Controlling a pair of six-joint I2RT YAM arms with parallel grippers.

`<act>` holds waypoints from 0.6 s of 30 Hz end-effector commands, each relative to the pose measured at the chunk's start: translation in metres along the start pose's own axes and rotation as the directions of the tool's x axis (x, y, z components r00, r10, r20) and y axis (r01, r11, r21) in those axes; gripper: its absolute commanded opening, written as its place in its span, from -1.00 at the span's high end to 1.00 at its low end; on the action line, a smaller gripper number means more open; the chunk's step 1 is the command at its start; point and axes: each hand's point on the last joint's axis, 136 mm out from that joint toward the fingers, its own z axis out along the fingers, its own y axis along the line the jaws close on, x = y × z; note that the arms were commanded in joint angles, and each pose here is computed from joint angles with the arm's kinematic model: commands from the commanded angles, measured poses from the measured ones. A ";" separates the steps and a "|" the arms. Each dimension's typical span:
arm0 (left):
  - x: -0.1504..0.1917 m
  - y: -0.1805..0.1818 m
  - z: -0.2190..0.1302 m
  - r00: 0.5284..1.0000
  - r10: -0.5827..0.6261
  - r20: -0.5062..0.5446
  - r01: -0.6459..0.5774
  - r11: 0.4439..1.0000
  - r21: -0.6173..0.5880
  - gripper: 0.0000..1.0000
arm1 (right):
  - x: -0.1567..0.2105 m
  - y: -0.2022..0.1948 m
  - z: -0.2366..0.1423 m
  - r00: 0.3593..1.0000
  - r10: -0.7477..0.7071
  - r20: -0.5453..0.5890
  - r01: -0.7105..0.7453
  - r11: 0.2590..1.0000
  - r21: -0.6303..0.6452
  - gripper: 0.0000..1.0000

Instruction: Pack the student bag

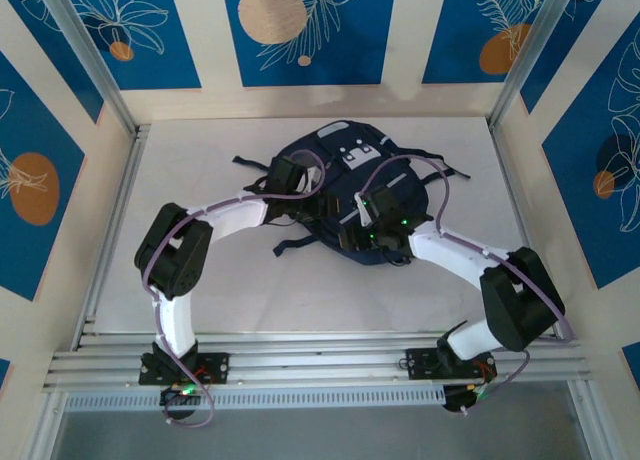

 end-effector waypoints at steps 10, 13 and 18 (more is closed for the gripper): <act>-0.015 -0.009 -0.016 1.000 0.009 0.024 -0.010 0.999 0.047 0.04 | -0.015 0.021 0.015 0.988 -0.150 0.027 0.151 0.987 -0.048 0.01; -0.019 -0.007 -0.021 0.999 0.012 0.037 -0.013 0.999 0.039 0.03 | -0.013 0.034 0.008 0.987 -0.156 0.035 0.159 0.983 -0.093 0.05; -0.019 -0.002 -0.025 0.999 0.008 0.043 -0.009 0.999 0.030 0.03 | -0.017 0.036 0.001 0.990 -0.135 0.046 0.139 0.986 -0.088 0.06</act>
